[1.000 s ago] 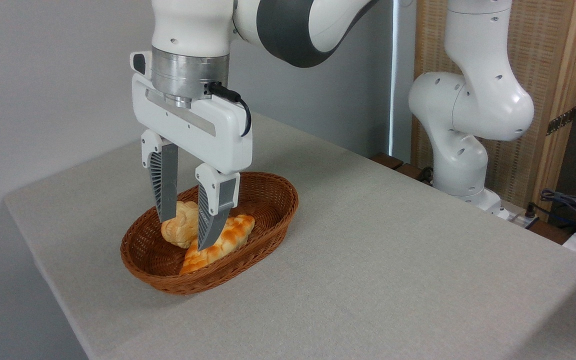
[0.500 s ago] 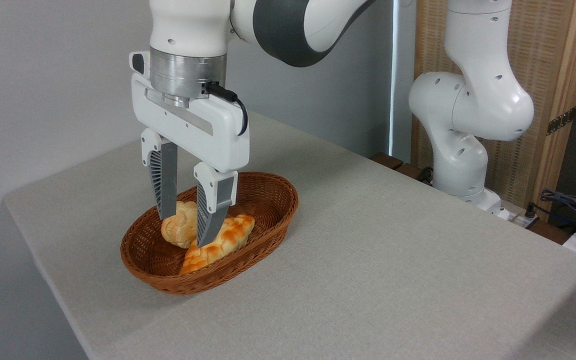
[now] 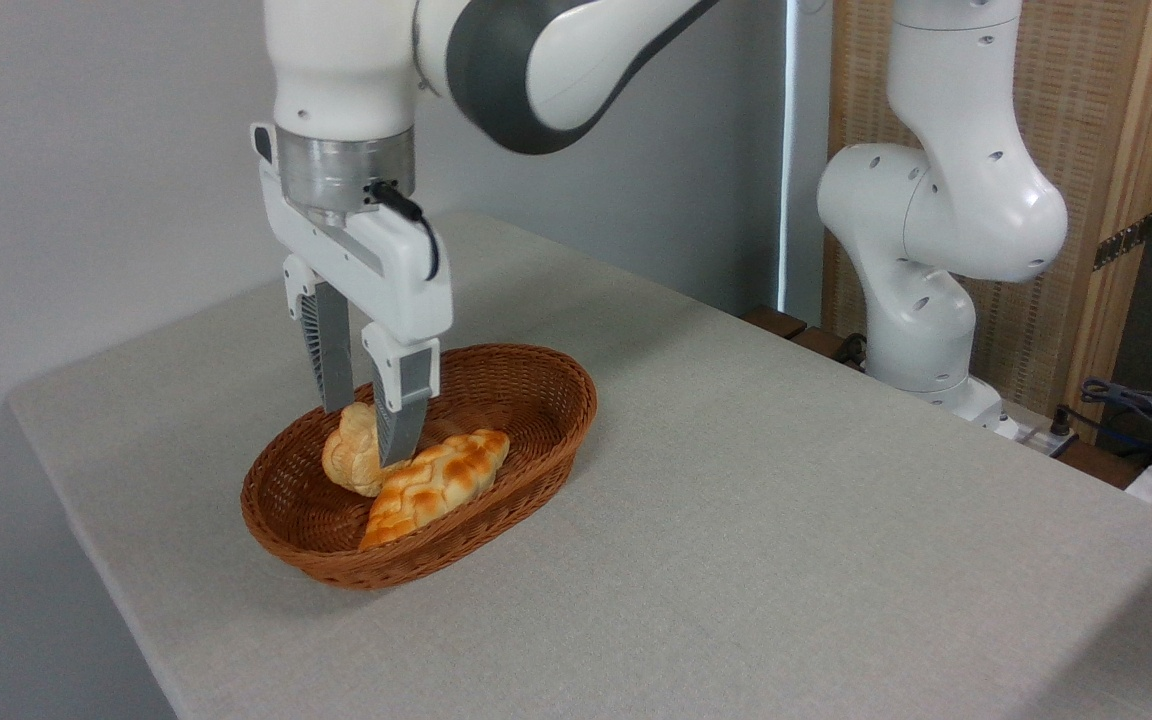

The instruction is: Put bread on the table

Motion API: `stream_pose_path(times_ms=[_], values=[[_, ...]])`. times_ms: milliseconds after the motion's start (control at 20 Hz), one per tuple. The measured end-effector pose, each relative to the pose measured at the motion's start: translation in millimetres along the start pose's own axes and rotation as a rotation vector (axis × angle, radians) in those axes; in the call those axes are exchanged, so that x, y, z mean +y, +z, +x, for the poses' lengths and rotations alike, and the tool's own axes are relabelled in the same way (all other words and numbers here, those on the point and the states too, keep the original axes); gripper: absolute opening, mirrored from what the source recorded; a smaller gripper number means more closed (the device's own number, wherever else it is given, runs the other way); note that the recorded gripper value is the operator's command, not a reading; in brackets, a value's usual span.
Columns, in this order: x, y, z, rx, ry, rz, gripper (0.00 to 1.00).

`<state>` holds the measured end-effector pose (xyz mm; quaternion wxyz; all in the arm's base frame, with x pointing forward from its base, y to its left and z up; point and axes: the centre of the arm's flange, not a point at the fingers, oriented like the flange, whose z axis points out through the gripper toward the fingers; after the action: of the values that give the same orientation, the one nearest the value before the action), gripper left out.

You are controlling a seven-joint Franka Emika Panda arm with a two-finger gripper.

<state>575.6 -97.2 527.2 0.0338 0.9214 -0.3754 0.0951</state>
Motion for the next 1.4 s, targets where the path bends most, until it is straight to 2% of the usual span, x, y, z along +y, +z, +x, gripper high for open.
stream_pose_path(times_ms=[150,300,500,1100,1200,1250,1300,1350,1400], values=[[20.6,12.4,13.9,-0.011,-0.011,-0.023,1.0],[44.9,26.1,28.4,-0.032,-0.098,-0.049,1.0],[61.2,38.3,35.6,-0.061,-0.126,-0.075,1.0],[67.0,78.4,39.8,-0.114,-0.12,-0.128,0.99],[67.3,82.5,40.1,-0.119,-0.118,-0.133,0.9],[67.1,83.7,40.2,-0.12,-0.119,-0.134,0.73],[66.5,85.6,40.5,-0.119,-0.119,-0.135,0.64],[66.2,86.5,40.7,-0.118,-0.12,-0.135,0.48],[65.5,87.7,41.2,-0.114,-0.12,-0.134,0.4]])
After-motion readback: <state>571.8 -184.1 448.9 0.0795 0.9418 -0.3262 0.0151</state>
